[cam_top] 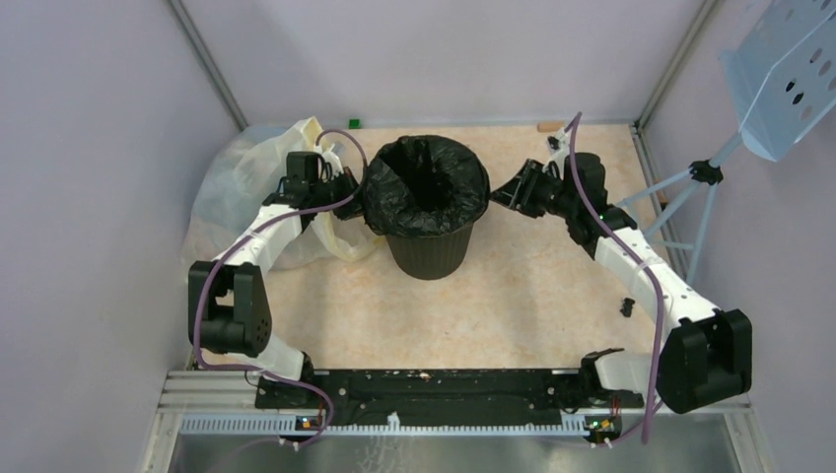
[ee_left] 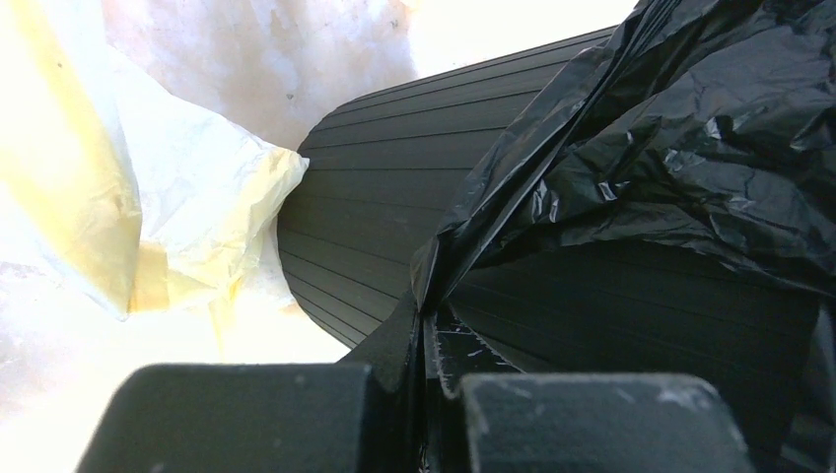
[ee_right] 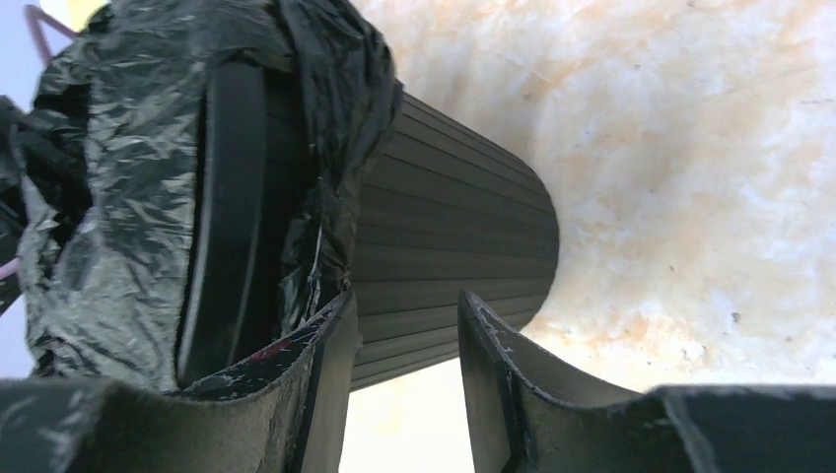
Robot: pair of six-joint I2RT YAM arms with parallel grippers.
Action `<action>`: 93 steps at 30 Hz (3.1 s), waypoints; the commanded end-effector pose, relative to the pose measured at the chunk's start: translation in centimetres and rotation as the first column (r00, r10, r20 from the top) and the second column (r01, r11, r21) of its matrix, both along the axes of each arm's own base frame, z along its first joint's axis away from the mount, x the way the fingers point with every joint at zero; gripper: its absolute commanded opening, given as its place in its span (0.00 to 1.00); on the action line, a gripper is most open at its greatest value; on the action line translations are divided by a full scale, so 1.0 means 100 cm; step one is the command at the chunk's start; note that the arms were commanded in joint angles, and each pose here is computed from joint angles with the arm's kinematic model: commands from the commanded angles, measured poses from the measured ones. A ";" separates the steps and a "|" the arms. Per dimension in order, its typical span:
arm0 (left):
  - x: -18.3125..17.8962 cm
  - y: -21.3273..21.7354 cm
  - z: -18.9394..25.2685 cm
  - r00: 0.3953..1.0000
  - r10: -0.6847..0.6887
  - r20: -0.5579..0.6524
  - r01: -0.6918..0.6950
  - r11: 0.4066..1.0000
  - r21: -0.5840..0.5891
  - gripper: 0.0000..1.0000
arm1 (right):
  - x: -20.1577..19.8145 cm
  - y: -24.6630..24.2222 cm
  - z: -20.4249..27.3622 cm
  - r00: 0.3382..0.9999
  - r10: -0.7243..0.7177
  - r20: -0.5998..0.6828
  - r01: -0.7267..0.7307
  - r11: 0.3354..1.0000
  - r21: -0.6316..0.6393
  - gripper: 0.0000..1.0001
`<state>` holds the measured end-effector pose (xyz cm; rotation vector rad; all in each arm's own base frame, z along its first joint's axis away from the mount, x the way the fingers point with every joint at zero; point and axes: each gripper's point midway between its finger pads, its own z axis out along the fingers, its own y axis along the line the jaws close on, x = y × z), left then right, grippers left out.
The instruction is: Put the trash bags into the trash bin
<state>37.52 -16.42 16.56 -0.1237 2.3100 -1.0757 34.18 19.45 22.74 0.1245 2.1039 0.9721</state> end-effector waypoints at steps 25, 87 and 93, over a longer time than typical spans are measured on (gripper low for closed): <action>0.006 -0.004 0.037 0.994 -0.048 0.096 0.049 0.999 -0.016 0.00 | -0.010 0.033 0.007 0.987 0.138 0.078 -0.140 0.990 0.023 0.34; -0.045 0.041 0.002 0.934 0.340 0.109 -0.344 0.939 0.013 0.63 | -0.031 0.026 -0.042 0.995 0.056 0.086 -0.059 0.998 0.033 0.29; -0.053 0.044 0.005 0.933 0.337 0.124 -0.342 0.940 0.018 0.58 | -0.033 0.023 -0.041 0.994 0.054 0.098 -0.056 0.998 0.014 0.34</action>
